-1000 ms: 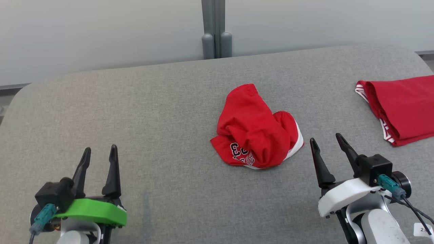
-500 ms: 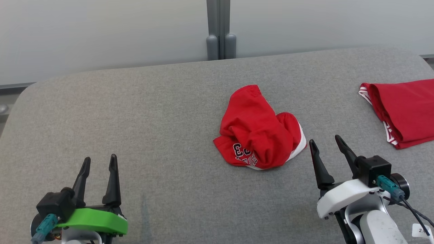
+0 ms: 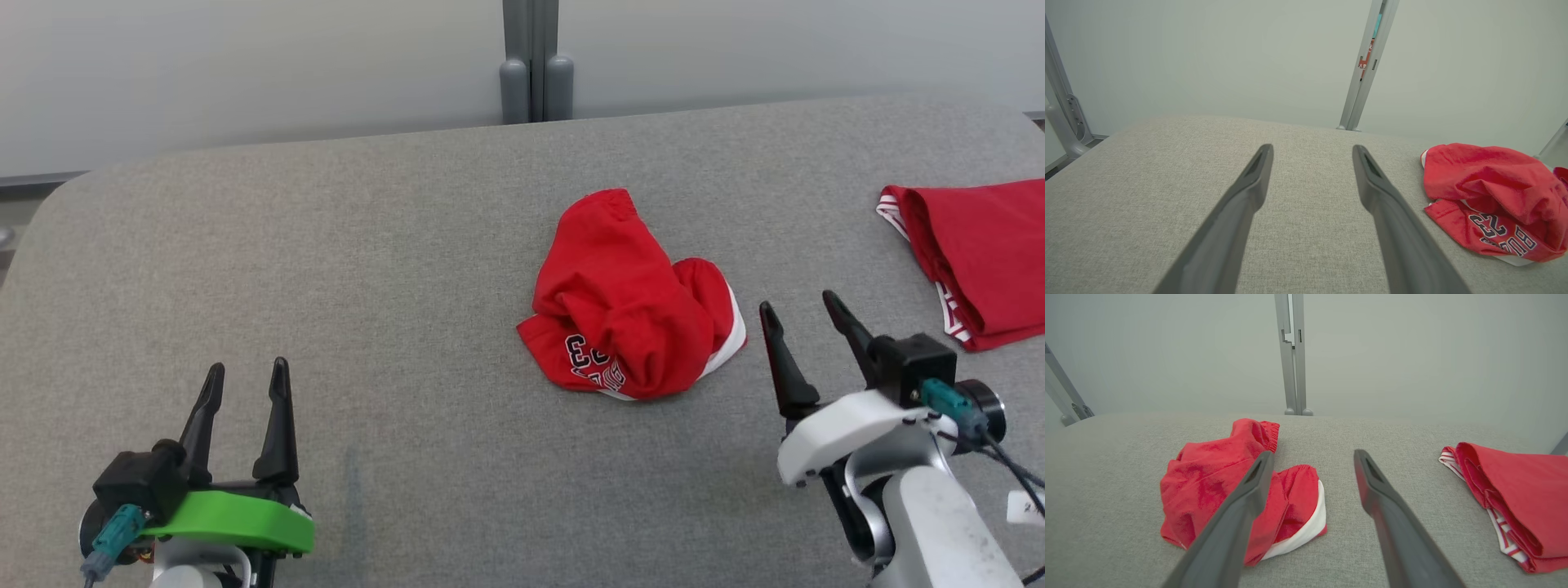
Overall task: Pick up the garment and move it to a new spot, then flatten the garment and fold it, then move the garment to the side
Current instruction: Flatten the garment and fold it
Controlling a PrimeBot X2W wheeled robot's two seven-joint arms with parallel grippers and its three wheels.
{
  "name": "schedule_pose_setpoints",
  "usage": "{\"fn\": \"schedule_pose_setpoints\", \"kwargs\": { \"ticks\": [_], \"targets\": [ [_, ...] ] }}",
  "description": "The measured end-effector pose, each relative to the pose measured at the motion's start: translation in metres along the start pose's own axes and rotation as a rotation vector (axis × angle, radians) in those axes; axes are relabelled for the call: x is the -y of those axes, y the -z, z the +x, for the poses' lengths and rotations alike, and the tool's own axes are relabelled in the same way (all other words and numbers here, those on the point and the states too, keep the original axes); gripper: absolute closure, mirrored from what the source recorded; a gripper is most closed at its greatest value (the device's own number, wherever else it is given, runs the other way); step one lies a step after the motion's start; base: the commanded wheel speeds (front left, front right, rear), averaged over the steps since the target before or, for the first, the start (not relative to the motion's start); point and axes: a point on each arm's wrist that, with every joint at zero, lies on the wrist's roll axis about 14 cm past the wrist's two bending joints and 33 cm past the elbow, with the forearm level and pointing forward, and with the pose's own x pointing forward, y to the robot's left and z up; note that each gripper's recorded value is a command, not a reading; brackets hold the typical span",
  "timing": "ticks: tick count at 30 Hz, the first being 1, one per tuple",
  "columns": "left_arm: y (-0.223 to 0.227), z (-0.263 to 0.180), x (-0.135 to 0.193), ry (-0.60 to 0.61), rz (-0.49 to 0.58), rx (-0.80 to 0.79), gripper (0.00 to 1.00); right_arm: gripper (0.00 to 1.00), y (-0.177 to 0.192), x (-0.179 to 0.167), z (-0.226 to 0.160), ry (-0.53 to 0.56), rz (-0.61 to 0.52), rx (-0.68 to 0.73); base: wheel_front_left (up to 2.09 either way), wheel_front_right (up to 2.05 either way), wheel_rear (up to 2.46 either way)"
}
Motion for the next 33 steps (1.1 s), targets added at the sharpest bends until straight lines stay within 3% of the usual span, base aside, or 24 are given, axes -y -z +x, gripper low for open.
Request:
{"fn": "schedule_pose_setpoints", "kwargs": {
  "ticks": [6, 15, 22, 23, 24, 25, 31, 33],
  "targets": [
    [-0.003, 0.011, 0.000, 0.008, 0.008, 0.014, 0.00, 0.00, 0.012, 0.027, 0.035, 0.062, 0.056, -0.147, 0.00, 0.00, 0.00],
    [0.005, 0.028, -0.004, 0.009, 0.014, 0.001, 0.00, 0.00, 0.063, 0.029, 0.087, 0.051, 0.132, -0.463, 0.00, 0.00, 0.00],
    [0.014, 0.028, -0.018, -0.027, 0.020, -0.022, 0.00, 0.00, 0.115, -0.004, 0.100, -0.026, 0.179, -0.673, 0.00, 0.00, 0.00],
    [0.015, 0.026, -0.020, -0.033, 0.021, -0.027, 0.00, 0.07, 0.120, -0.011, 0.101, -0.045, 0.182, -0.695, 0.00, 0.00, 0.00],
    [0.015, 0.025, -0.021, -0.037, 0.022, -0.030, 0.00, 0.78, 0.121, -0.016, 0.103, -0.059, 0.183, -0.701, 0.00, 0.00, 0.00],
    [0.016, 0.024, -0.023, -0.043, 0.023, -0.032, 0.00, 1.00, 0.120, -0.019, 0.106, -0.071, 0.180, -0.688, 0.00, 0.00, 0.00],
    [0.010, 0.018, -0.026, -0.054, 0.027, -0.022, 0.00, 1.00, 0.084, -0.026, 0.123, -0.100, 0.168, -0.500, 0.00, 0.00, 0.00],
    [0.008, 0.015, -0.024, -0.051, 0.027, -0.016, 0.00, 1.00, 0.048, -0.036, 0.134, -0.125, 0.194, -0.374, 0.00, 0.00, 0.00]
  ]
}}
